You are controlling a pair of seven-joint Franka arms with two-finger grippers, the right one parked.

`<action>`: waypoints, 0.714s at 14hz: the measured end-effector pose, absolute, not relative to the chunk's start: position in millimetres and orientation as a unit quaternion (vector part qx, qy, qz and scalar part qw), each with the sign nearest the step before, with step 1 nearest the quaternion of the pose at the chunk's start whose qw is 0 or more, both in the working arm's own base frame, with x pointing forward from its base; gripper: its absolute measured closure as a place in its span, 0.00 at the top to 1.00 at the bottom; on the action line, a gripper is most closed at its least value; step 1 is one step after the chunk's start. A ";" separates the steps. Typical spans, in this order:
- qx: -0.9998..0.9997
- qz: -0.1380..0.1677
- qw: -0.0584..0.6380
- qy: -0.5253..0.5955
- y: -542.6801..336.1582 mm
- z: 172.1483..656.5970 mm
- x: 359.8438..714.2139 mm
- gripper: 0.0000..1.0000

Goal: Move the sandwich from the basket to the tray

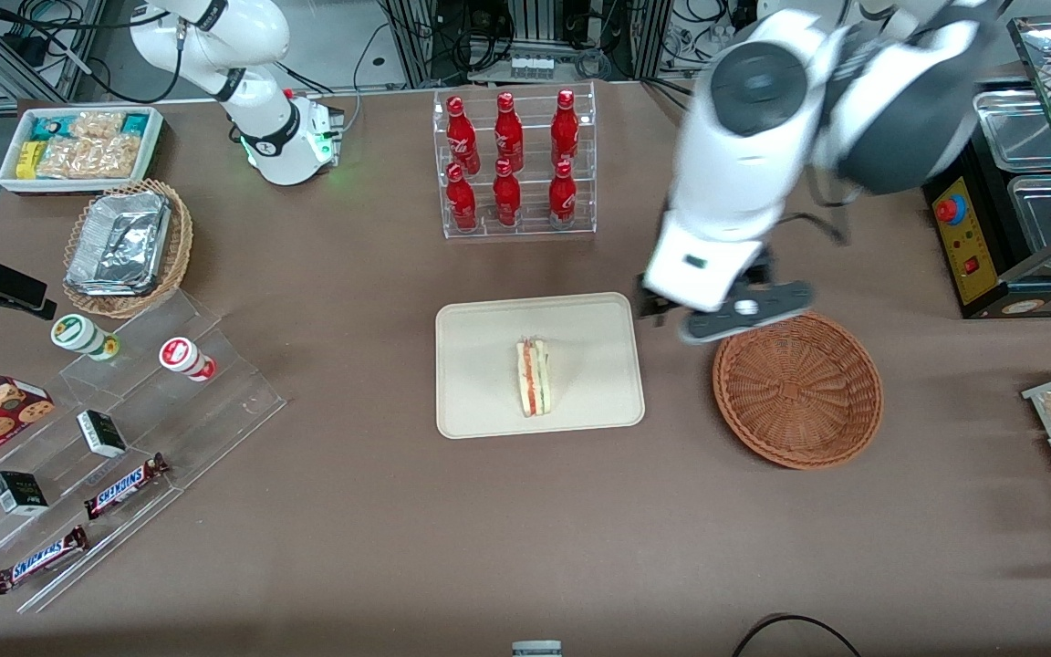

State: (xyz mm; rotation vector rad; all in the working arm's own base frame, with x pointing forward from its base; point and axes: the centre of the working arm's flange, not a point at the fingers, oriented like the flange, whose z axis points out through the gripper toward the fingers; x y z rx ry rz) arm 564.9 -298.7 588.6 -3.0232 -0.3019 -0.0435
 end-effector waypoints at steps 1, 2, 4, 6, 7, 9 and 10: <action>-0.995 -0.012 0.055 -0.084 -278.9 597.8 566.5 1.00; -0.996 -0.010 0.053 -0.074 -260.6 606.0 567.3 1.00; -0.997 -0.006 0.046 -0.055 -225.5 618.4 567.6 1.00; -0.999 0.000 0.039 -0.022 -189.9 627.2 564.7 1.00; -0.999 0.002 0.037 -0.009 -174.7 631.3 561.1 1.00; -1.000 0.007 0.018 0.001 -139.4 642.5 552.0 1.00; -1.000 0.005 0.009 0.010 -116.6 650.7 546.8 1.00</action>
